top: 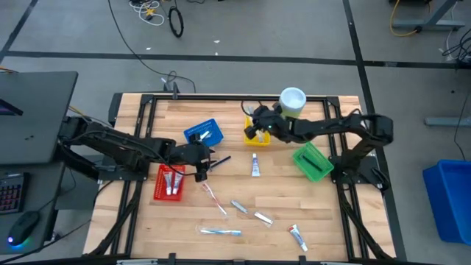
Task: Pick & Place Travel size toiletries
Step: Put the blue toothbrush into the yellow basket, then put the blue razor into the green basket
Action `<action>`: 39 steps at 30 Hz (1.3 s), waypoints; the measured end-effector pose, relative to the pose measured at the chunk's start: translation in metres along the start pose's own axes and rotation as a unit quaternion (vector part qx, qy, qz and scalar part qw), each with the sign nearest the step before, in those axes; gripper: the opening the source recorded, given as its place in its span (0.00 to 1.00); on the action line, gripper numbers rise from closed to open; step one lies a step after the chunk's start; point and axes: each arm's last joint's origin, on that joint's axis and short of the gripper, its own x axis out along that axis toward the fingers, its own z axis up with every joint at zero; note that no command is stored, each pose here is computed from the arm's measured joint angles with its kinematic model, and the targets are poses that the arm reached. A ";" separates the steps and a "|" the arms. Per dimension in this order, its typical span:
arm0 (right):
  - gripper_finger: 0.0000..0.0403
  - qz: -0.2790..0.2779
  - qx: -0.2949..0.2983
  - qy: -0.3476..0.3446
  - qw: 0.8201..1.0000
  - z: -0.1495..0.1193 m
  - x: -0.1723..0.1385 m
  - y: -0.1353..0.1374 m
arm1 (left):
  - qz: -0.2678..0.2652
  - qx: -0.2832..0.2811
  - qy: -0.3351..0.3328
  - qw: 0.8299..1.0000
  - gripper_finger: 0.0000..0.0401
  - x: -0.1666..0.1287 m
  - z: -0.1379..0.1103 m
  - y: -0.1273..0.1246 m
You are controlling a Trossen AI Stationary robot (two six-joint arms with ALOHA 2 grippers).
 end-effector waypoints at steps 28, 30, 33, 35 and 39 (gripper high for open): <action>0.58 0.076 0.001 0.056 0.996 -0.005 -0.004 0.000 | 0.000 0.000 0.000 1.000 0.45 0.000 0.000 0.000; 0.58 0.098 -0.010 0.041 0.994 -0.001 -0.017 0.008 | 0.000 0.000 0.000 1.000 0.45 0.000 0.000 0.000; 0.58 0.144 -0.030 0.028 0.989 0.001 -0.036 0.025 | 0.000 0.000 0.000 1.000 0.45 0.000 0.000 0.000; 0.56 0.195 -0.041 0.032 0.979 -0.001 -0.049 0.039 | 0.000 -0.001 0.000 1.000 0.45 0.000 0.000 0.000; 0.54 0.283 -0.035 0.061 0.956 -0.012 -0.071 0.065 | 0.000 -0.013 0.000 1.000 0.45 0.000 0.000 0.000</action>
